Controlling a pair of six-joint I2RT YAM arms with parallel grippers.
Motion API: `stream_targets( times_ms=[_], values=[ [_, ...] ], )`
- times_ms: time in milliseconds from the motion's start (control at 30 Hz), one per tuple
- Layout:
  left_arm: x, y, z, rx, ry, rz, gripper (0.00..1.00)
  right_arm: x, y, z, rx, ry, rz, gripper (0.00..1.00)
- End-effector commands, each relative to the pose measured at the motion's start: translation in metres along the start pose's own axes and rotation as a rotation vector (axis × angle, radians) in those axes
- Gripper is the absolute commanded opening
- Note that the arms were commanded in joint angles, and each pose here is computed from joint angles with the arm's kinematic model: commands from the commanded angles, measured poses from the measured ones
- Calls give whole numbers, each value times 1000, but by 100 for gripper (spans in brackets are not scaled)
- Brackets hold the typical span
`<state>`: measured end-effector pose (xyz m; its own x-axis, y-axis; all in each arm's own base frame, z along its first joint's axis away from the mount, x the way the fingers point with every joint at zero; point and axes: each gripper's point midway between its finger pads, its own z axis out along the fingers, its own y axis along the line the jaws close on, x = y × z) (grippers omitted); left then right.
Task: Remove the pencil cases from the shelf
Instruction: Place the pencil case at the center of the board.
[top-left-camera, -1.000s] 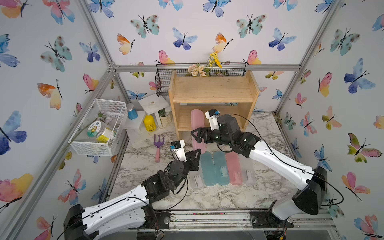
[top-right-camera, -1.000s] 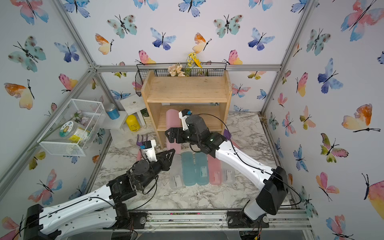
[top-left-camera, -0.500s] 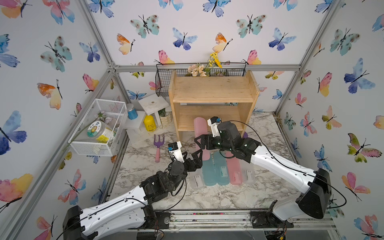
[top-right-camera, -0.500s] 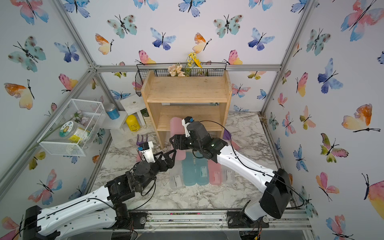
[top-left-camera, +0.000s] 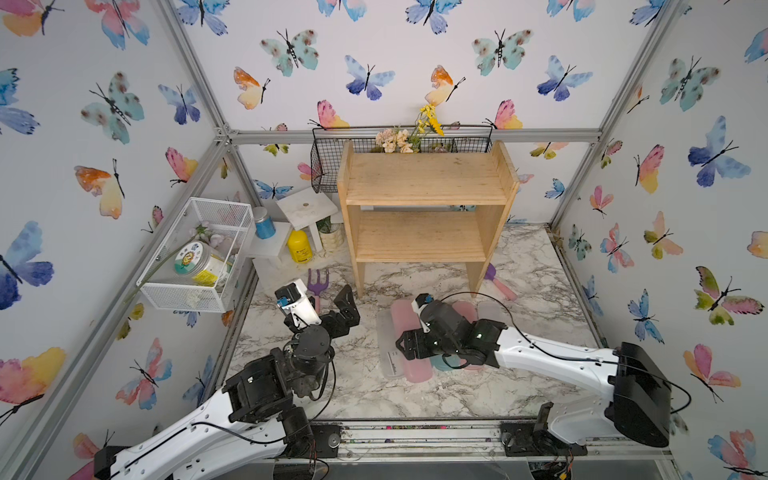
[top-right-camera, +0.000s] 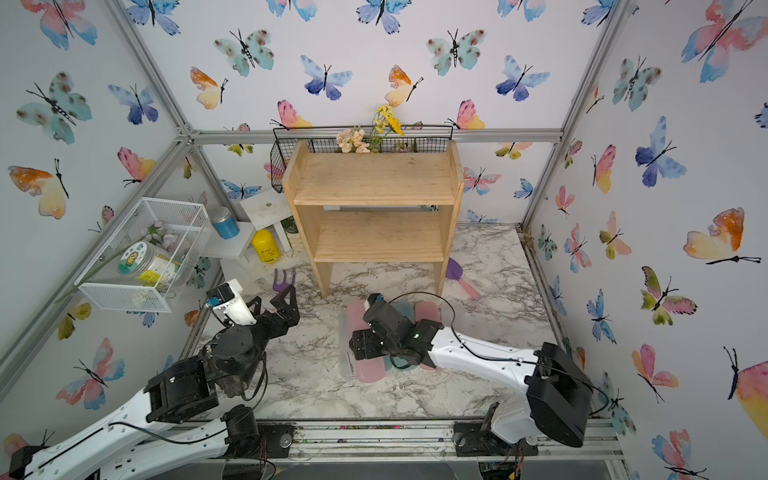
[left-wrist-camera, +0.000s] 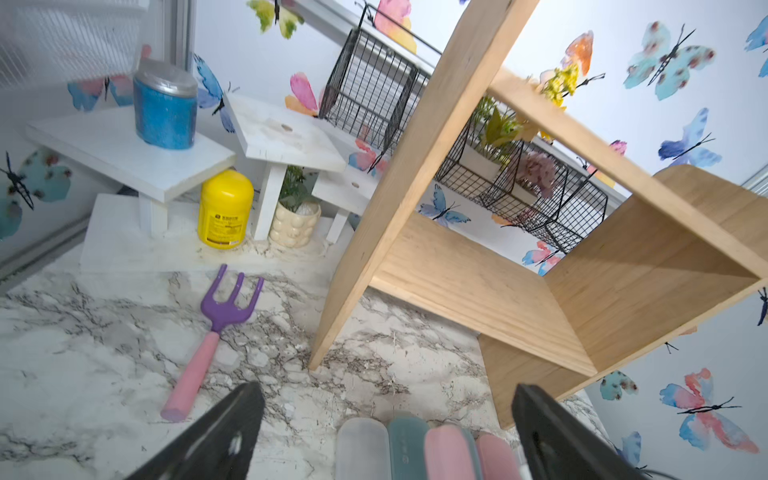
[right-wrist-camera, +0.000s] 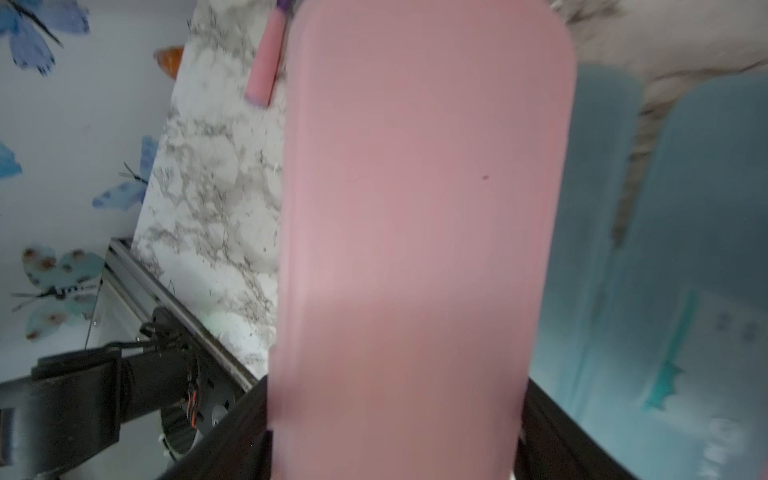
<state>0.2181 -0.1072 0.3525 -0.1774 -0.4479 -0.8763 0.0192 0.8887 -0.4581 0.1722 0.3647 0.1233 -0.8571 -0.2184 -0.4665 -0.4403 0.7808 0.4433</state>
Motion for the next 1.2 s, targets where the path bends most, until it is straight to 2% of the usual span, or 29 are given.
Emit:
stream_targets(
  times_ms=[0, 100, 167, 333, 567, 700, 867, 1000, 1167],
  values=[
    [-33, -4, -13, -28, 50, 116, 99, -21, 70, 12, -121, -90, 22, 77],
    [-61, -9, -28, -9, 76, 113, 99, -15, 100, 44, -142, -74, 13, 76],
    [-64, -2, -33, -15, 81, 111, 99, -14, 108, 66, -150, -51, 13, 75],
    [-54, 12, -38, 13, 74, 60, 99, -15, 103, 110, -42, -15, 3, 75],
    [-40, 6, -30, 31, 79, 92, 99, -16, 72, 143, 113, -13, 26, 76],
    [-31, 3, -27, 43, 94, 97, 99, -21, 53, 148, 212, -20, 32, 77],
    [-28, 14, -29, 33, 76, 73, 99, -23, 35, 152, 251, -12, 56, 81],
    [-32, 20, -33, 34, 62, 54, 99, -24, 34, 152, 233, -20, 55, 86],
    [-26, 18, -30, 29, 76, 59, 99, -36, 56, 140, 131, -58, 10, 93]
  ],
)
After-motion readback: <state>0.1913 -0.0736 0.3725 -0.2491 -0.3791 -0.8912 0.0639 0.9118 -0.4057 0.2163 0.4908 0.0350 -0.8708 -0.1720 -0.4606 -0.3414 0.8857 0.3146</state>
